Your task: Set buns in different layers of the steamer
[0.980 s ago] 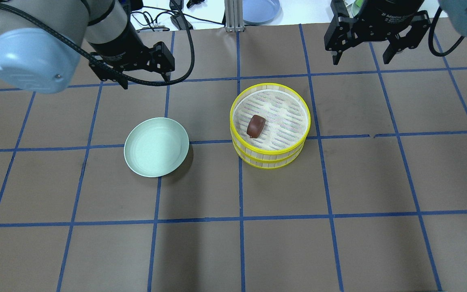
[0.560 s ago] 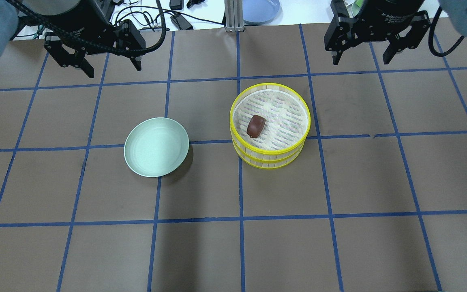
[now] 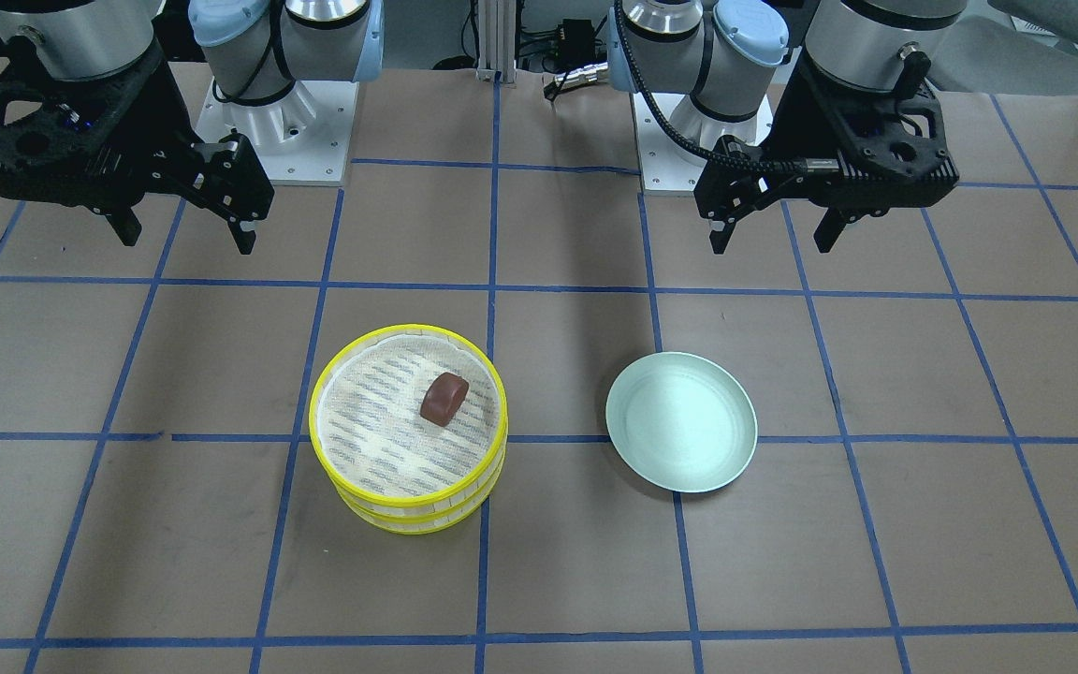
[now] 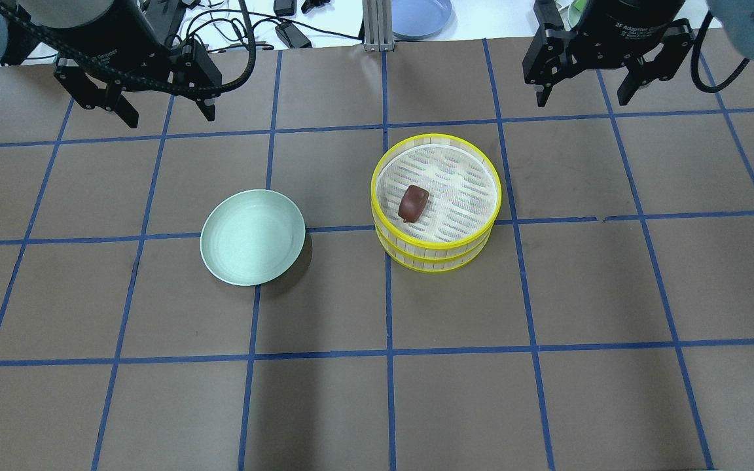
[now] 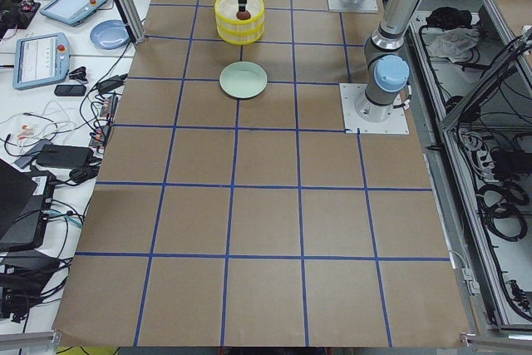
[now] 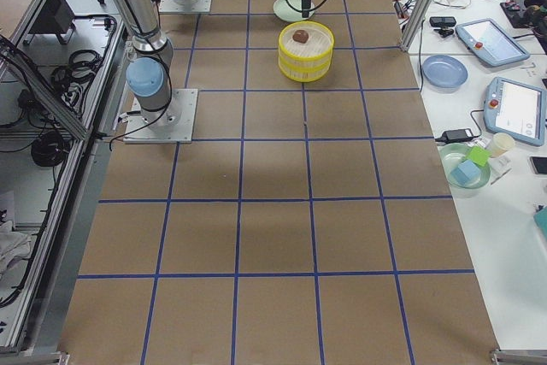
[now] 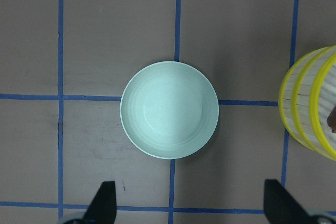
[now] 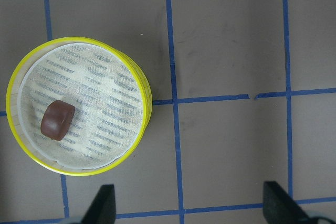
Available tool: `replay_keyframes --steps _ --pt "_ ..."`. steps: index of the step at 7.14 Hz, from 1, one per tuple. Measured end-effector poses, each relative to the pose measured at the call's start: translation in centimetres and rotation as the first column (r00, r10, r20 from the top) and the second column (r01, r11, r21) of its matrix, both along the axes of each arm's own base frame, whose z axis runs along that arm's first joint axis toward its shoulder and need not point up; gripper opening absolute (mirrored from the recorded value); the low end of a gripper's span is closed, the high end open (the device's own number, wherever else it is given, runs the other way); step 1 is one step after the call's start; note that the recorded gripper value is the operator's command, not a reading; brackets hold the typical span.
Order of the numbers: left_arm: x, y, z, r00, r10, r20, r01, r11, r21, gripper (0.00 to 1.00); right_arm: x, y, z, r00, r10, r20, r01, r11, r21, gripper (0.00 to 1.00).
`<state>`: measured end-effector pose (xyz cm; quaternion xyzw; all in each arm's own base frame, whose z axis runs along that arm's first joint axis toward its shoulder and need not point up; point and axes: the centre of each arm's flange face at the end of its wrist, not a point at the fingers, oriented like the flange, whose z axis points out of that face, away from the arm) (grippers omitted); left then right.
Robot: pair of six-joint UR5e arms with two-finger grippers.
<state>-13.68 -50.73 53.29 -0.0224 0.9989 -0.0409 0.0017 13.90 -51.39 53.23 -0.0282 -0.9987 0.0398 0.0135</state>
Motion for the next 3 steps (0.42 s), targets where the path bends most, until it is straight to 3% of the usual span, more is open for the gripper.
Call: replay_keyframes --steps 3 --pt "0.22 0.98 -0.35 1.0 -0.025 0.012 0.024 0.999 0.022 1.0 -0.07 -0.01 -0.02 1.0 0.0 -0.002 0.0 1.0 0.001 1.0"
